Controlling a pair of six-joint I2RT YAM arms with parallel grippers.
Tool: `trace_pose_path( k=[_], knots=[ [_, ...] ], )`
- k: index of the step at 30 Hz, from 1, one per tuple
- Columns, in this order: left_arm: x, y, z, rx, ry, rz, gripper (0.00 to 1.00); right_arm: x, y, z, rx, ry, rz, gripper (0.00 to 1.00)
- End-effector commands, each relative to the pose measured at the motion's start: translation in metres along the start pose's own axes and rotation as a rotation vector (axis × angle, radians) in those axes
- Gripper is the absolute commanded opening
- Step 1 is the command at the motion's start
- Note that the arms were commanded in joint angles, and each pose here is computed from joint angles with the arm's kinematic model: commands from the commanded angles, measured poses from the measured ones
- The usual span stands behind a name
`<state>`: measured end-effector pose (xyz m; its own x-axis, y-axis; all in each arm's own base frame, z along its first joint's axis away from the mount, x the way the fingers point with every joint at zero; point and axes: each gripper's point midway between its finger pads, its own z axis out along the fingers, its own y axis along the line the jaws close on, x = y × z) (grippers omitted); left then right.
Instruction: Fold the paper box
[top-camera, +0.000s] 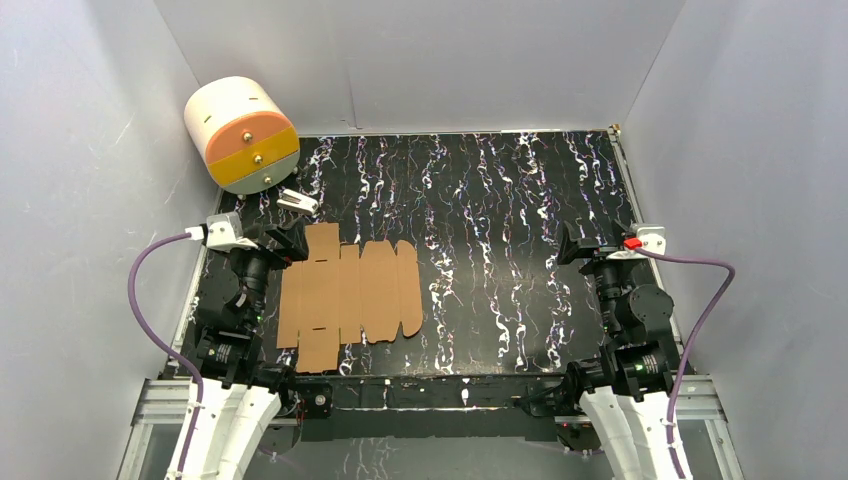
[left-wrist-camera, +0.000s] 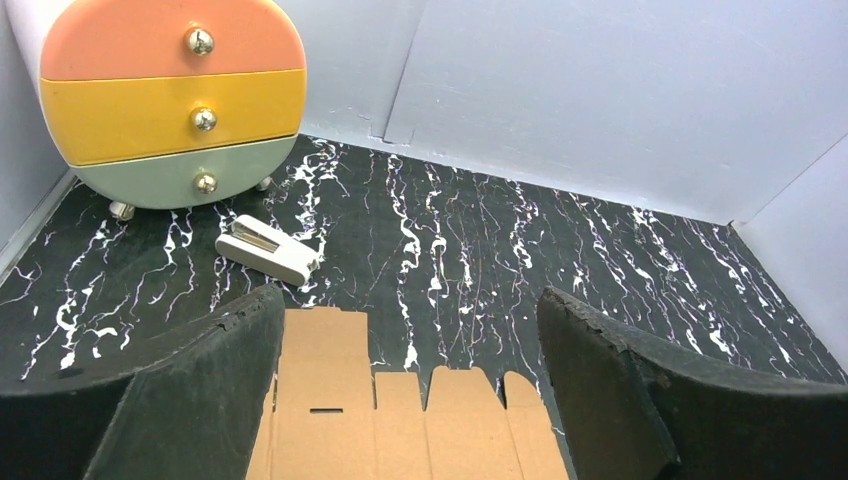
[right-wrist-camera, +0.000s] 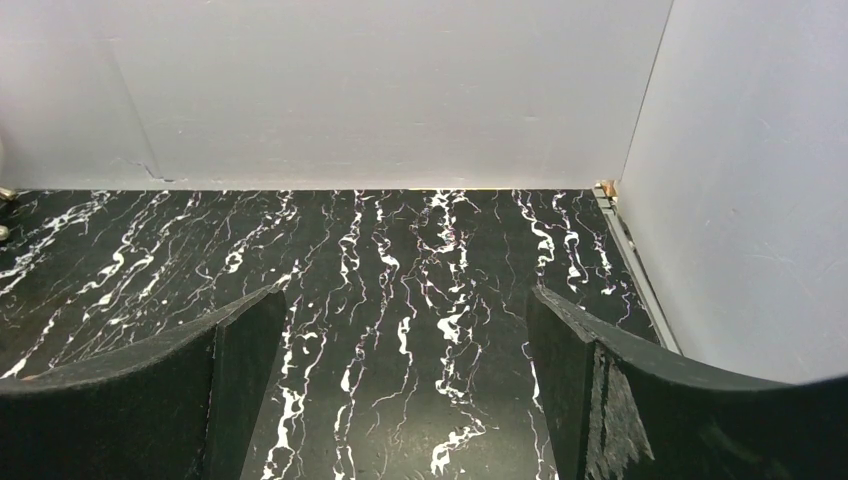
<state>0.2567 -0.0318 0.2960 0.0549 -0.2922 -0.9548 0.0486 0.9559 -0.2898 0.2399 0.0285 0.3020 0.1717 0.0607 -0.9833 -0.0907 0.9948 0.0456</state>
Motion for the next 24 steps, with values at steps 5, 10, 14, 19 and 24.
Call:
trace_pose_path(
  k=[5,10,14,19,24],
  knots=[
    [-0.005,0.003,0.007,-0.033,-0.010,-0.045,0.95,-0.018,0.003,-0.001,-0.014,-0.075,0.021,0.99],
    [0.010,0.015,0.010,-0.141,0.077,-0.126,0.96,-0.017,0.008,0.000,-0.036,-0.069,0.037,0.99],
    [0.042,0.030,0.009,-0.260,0.190,-0.214,0.97,-0.019,0.012,-0.003,-0.048,-0.078,0.044,0.99],
    [0.093,0.055,-0.003,-0.446,0.347,-0.284,0.98,-0.022,0.019,-0.006,-0.084,-0.091,0.059,0.99],
    [0.147,0.073,-0.017,-0.612,0.533,-0.312,0.98,-0.026,0.024,-0.012,-0.107,-0.117,0.068,0.99]
  ],
)
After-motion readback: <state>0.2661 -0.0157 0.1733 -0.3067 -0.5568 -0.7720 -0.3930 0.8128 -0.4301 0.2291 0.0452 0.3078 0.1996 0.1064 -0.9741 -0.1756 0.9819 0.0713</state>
